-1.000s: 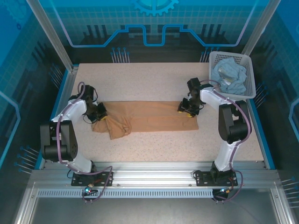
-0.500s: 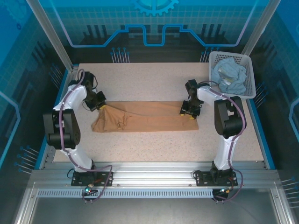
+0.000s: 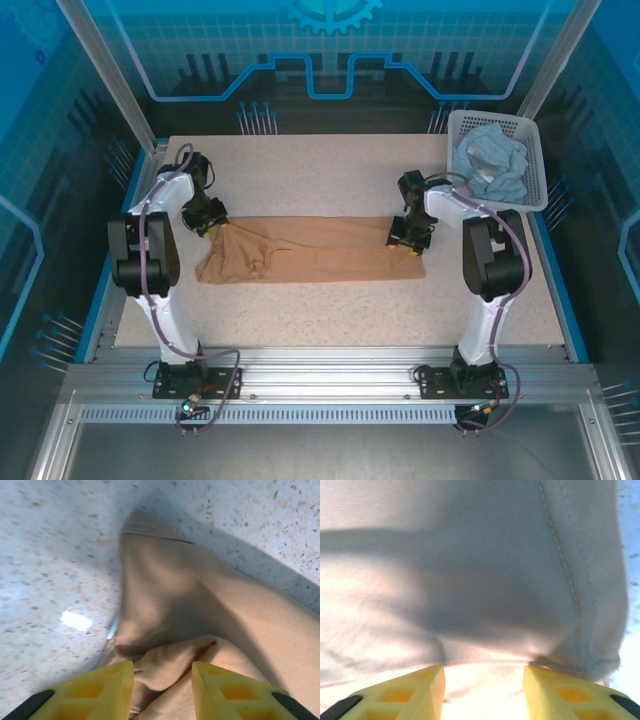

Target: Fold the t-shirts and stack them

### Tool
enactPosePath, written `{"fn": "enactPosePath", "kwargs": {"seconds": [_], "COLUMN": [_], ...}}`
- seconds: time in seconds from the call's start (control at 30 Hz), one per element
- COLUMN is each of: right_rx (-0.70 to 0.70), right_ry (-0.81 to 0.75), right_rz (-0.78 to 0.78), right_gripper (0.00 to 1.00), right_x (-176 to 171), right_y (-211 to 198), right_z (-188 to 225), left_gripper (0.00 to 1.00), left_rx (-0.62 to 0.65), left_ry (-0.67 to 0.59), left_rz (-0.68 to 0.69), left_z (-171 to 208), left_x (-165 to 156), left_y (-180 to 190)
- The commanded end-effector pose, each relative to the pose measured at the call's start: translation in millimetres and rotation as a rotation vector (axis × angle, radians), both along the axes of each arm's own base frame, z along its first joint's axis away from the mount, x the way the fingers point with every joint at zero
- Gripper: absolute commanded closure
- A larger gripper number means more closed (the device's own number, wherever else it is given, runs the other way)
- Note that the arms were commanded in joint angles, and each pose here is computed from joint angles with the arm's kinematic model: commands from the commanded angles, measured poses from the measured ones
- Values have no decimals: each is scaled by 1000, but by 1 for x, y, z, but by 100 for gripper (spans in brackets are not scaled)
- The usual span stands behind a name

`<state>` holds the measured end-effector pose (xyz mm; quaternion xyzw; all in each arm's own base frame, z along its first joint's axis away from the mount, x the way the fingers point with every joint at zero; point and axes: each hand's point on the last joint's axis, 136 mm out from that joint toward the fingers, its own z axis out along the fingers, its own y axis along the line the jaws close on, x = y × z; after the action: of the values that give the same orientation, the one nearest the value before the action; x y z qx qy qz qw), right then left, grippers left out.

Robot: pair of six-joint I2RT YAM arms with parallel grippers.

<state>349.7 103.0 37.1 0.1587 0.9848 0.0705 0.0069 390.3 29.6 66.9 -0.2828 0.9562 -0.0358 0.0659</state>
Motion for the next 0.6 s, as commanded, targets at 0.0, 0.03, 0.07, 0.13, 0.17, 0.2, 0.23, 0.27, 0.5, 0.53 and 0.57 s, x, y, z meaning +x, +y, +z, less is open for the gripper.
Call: {"fn": "enactPosePath", "kwargs": {"seconds": [0.0, 0.03, 0.07, 0.13, 0.17, 0.2, 0.23, 0.27, 0.5, 0.53, 0.57], "right_rx": [-1, 3, 12, 37, 59, 81, 98, 121, 165, 166, 168], "right_ry": [-106, -121, -135, -155, -166, -175, -185, -198, -217, -220, -224], "right_rz": [45, 53, 63, 82, 93, 102, 111, 120, 139, 137, 136], "right_gripper": [54, 54, 54, 54, 53, 53, 53, 53, 52, 52, 52], "right_x": [-2, -4, -7, -11, -13, -15, -17, -18, -22, -21, -21], "right_y": [5, 7, 11, 19, 24, 30, 35, 42, 56, 56, 56], "right_z": [37, 42, 47, 54, 57, 60, 62, 65, 73, 75, 76], "left_gripper": [65, 66, 68, 69, 69, 70, 70, 70, 83, 84, 85], "left_rx": [36, -4, -59, -173, -207, -247, -284, -320, -348, -345, -349], "left_ry": [-133, -149, -160, -147, -121, -105, -99, -94, -39, -30, -22], "left_rz": [-33, -46, -64, -85, -89, -102, -109, -109, -144, -146, -149], "left_z": [49, 50, 48, 33, 21, 12, 5, -2, -27, -30, -32], "left_x": [-13, -18, -26, -40, -48, -52, -54, -55, -63, -66, -69], "left_y": [-21, -34, -51, -80, -90, -101, -110, -118, -139, -139, -141]}}
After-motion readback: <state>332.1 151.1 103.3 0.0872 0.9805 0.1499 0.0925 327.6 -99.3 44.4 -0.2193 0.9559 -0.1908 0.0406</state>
